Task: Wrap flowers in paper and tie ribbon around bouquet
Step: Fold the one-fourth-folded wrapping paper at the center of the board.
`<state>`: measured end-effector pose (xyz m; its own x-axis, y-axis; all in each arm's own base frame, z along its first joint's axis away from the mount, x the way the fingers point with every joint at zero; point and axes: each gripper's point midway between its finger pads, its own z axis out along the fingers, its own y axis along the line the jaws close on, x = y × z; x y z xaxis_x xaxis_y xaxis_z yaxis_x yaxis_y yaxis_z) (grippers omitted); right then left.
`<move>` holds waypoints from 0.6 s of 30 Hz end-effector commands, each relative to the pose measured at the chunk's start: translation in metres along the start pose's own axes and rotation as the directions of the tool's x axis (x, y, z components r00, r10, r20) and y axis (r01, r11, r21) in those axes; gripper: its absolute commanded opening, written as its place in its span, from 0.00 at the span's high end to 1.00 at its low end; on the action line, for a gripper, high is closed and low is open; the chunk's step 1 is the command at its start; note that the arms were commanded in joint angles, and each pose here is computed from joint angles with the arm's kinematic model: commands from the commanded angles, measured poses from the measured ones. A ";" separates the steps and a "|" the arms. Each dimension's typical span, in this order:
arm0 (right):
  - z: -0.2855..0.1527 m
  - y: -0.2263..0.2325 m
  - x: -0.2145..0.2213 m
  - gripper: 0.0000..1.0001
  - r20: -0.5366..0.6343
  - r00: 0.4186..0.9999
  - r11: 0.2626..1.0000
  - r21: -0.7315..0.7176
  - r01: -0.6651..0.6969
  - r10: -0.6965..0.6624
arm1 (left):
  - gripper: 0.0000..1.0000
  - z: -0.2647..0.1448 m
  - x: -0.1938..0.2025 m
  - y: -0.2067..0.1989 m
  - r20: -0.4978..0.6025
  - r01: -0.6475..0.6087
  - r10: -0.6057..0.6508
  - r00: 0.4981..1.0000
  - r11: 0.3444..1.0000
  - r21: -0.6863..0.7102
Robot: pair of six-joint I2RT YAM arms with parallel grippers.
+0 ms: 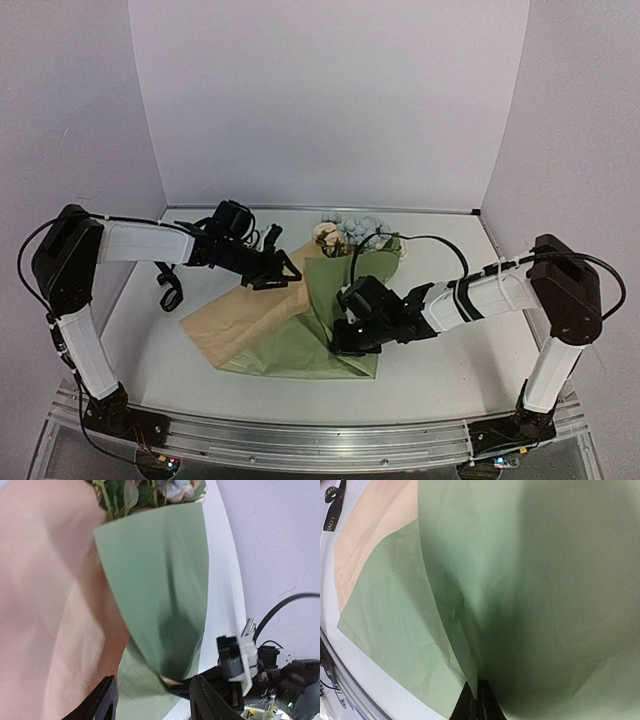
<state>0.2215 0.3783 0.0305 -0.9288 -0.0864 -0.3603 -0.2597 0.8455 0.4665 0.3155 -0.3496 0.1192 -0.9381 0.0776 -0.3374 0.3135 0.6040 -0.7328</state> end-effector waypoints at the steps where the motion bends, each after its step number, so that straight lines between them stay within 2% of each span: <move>1: 0.002 0.006 -0.003 1.00 0.014 0.999 0.999 -0.016 0.031 -0.030 | 0.48 0.022 -0.029 -0.011 -0.002 -0.046 0.046 0.999 0.997 0.061; 11: 0.001 -0.004 0.003 1.00 0.012 0.999 0.999 0.008 0.037 -0.037 | 0.50 0.066 -0.045 0.009 -0.035 -0.011 0.013 0.999 0.998 0.060; 15: 0.001 -0.008 0.005 1.00 0.010 0.999 0.999 0.018 0.038 -0.038 | 0.61 0.072 -0.045 0.008 -0.040 0.007 -0.003 0.999 0.995 0.095; 18: -0.001 -0.011 0.006 1.00 0.009 0.999 0.999 0.032 0.038 -0.038 | 0.77 0.074 -0.043 0.010 -0.042 0.018 -0.014 0.999 0.995 0.099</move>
<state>0.2182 0.3714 0.0218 -0.9264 -0.1067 -0.3611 -0.2719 0.8530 0.4455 0.3595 -0.3907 0.0568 -0.9642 0.1093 -0.2417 0.2583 0.5939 -0.7619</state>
